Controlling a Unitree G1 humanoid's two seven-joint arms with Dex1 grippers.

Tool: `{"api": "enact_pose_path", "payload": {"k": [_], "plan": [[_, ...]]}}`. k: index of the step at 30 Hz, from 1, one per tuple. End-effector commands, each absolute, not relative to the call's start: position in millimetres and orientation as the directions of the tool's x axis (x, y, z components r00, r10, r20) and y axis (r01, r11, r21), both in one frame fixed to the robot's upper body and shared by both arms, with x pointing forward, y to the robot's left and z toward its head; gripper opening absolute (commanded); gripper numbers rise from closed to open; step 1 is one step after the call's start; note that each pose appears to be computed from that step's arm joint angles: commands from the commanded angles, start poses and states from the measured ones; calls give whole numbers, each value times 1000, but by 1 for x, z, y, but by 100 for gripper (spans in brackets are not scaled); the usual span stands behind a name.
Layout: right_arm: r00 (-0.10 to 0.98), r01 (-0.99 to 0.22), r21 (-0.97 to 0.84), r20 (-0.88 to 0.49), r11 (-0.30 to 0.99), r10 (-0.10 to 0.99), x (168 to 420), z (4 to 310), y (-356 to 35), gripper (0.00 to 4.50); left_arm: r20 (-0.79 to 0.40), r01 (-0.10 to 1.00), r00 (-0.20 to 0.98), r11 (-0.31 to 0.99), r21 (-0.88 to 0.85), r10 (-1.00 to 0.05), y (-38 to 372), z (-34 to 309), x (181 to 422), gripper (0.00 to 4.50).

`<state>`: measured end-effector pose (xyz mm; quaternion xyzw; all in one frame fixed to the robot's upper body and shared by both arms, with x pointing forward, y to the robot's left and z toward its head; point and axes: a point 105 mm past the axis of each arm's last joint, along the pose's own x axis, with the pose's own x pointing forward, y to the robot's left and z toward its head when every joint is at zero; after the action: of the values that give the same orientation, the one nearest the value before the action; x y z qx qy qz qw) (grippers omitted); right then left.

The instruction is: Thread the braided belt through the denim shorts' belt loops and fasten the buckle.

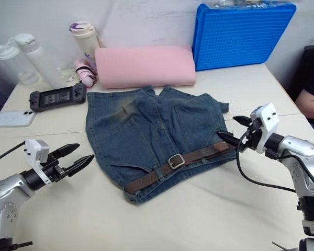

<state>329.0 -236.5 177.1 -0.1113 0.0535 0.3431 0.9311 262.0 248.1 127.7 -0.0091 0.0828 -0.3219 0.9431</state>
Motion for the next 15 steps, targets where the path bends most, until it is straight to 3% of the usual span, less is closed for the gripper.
{"api": "enact_pose_path", "payload": {"k": [1, 15], "plan": [[815, -578, -179, -100, 796, 570, 325, 192, -251, 450, -64, 529, 847, 849, 8, -527, 246, 134, 269, 448], [841, -540, -189, -84, 820, 534, 319, 187, -254, 450, -25, 480, 877, 877, 2, -480, 239, 127, 272, 448]]}}
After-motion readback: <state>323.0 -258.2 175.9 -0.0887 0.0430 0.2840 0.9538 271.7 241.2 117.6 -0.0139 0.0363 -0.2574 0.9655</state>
